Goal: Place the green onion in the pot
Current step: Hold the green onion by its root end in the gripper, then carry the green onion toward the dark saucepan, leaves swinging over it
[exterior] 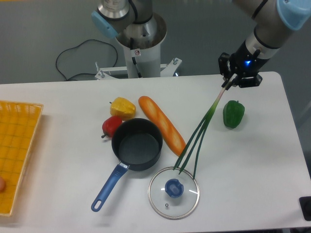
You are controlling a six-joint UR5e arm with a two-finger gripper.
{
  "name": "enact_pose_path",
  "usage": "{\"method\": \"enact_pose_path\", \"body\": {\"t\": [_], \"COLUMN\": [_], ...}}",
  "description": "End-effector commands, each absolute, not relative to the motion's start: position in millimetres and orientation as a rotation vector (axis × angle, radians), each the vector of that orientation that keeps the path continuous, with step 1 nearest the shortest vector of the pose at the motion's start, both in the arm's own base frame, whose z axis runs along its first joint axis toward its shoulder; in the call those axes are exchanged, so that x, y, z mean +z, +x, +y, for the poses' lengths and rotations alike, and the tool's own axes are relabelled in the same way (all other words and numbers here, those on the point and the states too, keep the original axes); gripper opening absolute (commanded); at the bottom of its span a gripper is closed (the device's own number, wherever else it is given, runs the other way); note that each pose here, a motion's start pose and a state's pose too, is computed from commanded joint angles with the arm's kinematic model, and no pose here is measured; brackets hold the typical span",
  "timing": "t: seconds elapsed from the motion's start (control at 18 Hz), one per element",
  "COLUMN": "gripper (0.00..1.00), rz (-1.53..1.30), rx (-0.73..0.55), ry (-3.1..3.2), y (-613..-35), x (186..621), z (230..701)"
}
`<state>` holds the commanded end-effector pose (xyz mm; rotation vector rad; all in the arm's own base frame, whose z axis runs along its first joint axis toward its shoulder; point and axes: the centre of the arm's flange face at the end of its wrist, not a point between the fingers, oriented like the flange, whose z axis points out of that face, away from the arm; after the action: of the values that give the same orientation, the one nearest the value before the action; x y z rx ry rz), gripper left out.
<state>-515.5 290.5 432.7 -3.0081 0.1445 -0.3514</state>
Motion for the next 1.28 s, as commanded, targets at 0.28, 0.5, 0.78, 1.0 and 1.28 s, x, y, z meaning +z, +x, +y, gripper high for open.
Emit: {"method": "enact_pose_path", "body": {"t": [0.28, 0.5, 0.78, 1.0, 1.28], "gripper": [0.11, 0.11, 0.11, 0.11, 0.11], "rz": [0.146, 0.149, 0.154, 0.157, 0.192], "rx": [-0.36, -0.362, -0.378, -0.394, -0.393], "ry": [-3.01, -3.024, -3.03, -3.031, -3.031], "y": [-514.3, -513.6, -511.5, -503.7, -484.3], "x": [429.8, 429.5, 426.8, 424.4, 437.3], "z": [291.0, 289.4, 290.0, 289.6, 303.8]}}
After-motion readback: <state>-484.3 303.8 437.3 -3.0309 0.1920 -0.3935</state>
